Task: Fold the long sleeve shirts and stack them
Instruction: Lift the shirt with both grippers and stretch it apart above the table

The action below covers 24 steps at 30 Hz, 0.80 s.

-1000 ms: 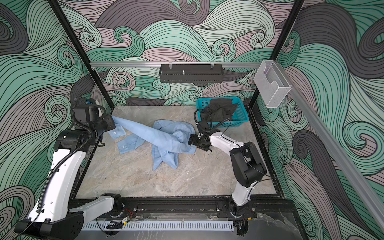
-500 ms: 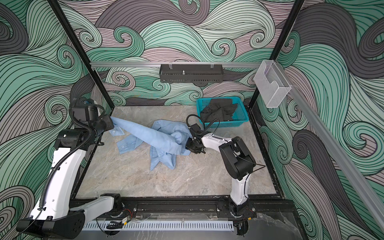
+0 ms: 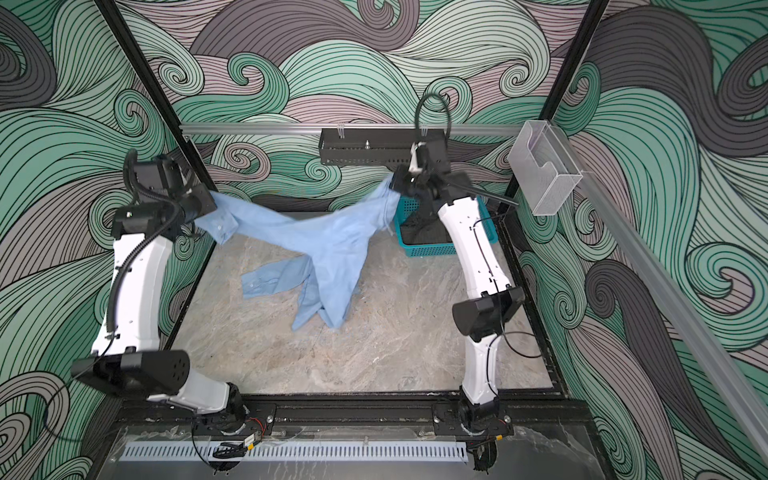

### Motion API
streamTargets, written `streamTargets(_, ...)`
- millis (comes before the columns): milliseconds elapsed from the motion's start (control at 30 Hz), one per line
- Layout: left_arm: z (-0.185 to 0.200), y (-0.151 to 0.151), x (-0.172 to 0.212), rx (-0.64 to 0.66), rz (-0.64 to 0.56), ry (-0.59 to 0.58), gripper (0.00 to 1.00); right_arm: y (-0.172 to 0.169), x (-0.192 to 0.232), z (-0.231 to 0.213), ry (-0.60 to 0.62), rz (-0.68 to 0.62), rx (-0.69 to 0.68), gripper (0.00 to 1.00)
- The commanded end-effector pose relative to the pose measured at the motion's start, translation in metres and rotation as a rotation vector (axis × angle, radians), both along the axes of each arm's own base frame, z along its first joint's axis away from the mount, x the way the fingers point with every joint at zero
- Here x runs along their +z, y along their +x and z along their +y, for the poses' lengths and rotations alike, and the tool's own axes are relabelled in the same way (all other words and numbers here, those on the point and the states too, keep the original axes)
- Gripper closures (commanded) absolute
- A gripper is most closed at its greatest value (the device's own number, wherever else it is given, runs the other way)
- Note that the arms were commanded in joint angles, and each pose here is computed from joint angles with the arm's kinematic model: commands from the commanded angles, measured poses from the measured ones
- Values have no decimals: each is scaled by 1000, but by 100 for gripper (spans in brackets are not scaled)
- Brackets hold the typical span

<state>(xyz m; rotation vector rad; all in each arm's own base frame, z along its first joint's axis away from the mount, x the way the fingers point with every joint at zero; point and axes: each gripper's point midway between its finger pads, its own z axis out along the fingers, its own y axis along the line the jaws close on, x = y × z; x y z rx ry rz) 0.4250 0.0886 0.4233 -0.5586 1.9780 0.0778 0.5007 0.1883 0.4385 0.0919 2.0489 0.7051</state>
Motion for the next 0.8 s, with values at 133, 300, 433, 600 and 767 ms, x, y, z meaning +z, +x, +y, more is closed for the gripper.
streamTargets(133, 7, -20, 111, -11, -251, 17, 100, -44, 25, -17, 33, 9, 98, 100)
streamTargets(300, 9, -39, 61, -5, -142, -5, 100, -78, -25, -25, 3, 110, 100, 100)
streamTargets(433, 14, -37, 30, -1, -96, -52, 100, -89, -77, -28, -28, 223, 102, 100)
streamTargets(600, 18, -7, 19, -17, -73, -121, 100, -77, -89, -15, -5, 245, 132, 100)
streamTargets(767, 32, 26, 41, -15, -118, -158, 100, -46, -66, 19, 71, 176, 220, 100)
